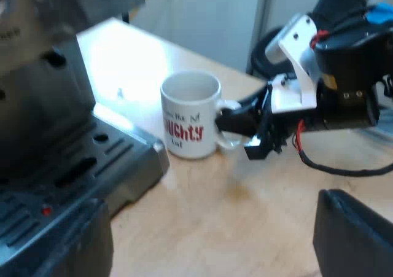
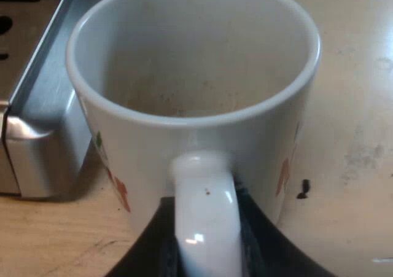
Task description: Place mug into machine
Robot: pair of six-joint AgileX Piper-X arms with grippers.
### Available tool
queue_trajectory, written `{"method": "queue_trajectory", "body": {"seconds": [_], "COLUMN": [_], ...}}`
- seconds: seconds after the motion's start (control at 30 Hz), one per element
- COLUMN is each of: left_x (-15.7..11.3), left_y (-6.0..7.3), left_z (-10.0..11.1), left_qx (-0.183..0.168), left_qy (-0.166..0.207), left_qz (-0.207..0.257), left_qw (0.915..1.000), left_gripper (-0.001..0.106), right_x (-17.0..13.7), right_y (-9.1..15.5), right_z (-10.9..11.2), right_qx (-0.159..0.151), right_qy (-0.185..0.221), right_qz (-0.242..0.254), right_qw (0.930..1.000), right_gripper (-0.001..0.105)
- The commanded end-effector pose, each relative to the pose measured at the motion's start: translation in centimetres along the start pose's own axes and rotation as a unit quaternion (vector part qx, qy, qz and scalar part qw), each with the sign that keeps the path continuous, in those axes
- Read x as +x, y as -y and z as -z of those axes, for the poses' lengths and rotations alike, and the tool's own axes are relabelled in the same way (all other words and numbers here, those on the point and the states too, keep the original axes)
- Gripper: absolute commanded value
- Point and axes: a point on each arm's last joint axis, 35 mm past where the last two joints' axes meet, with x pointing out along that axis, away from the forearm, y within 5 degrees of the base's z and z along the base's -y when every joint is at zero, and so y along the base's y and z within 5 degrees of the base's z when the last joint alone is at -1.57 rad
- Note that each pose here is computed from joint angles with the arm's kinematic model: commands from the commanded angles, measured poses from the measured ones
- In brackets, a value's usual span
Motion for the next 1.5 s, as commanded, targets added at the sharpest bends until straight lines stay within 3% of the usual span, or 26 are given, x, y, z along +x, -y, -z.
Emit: {"method": "queue_trajectory", "body": {"seconds": [0.03, 0.3, 0.53, 0.63, 0.8, 1.03, 1.27, 1.5], "left_x": [-1.0, -5.0, -7.8, -8.4, -9.3, -9.5, -8.1, -6.3], "left_y": [0.4, 1.4, 1.9, 2.0, 2.0, 1.6, 0.8, 0.0], "left_z": [-0.4, 0.7, 1.7, 2.3, 3.2, 3.8, 5.0, 5.1], "left_qx": [0.000, 0.002, 0.007, 0.004, -0.017, -0.024, -0.028, -0.039], "left_qy": [0.024, 0.041, 0.065, 0.062, 0.052, 0.035, 0.020, 0.066], "left_qz": [-0.001, -0.026, -0.041, -0.044, -0.065, -0.107, -0.121, -0.133], "left_qw": [0.9997, 0.9988, 0.9970, 0.9971, 0.9964, 0.9934, 0.9921, 0.9881], "left_gripper": [0.069, 0.069, 0.069, 0.069, 0.069, 0.069, 0.069, 0.069], "right_x": [-1.1, -5.9, -9.7, -11.4, -13.7, -14.8, -14.8, -14.3], "right_y": [0.6, 2.2, 3.3, 3.7, 3.9, 3.8, 3.8, 3.8], "right_z": [-1.4, -3.3, -4.9, -5.6, -6.4, -6.6, -6.8, -7.1], "right_qx": [0.005, 0.008, -0.012, -0.014, -0.049, -0.051, -0.062, -0.083], "right_qy": [0.029, 0.066, 0.065, 0.068, 0.080, 0.107, 0.117, 0.122], "right_qz": [0.016, 0.016, -0.011, -0.032, -0.097, -0.152, -0.150, -0.147], "right_qw": [0.9994, 0.9977, 0.9978, 0.9971, 0.9909, 0.9813, 0.9798, 0.9782], "right_gripper": [0.000, 0.000, 0.000, 0.000, 0.000, 0.000, 0.000, 0.000]}}
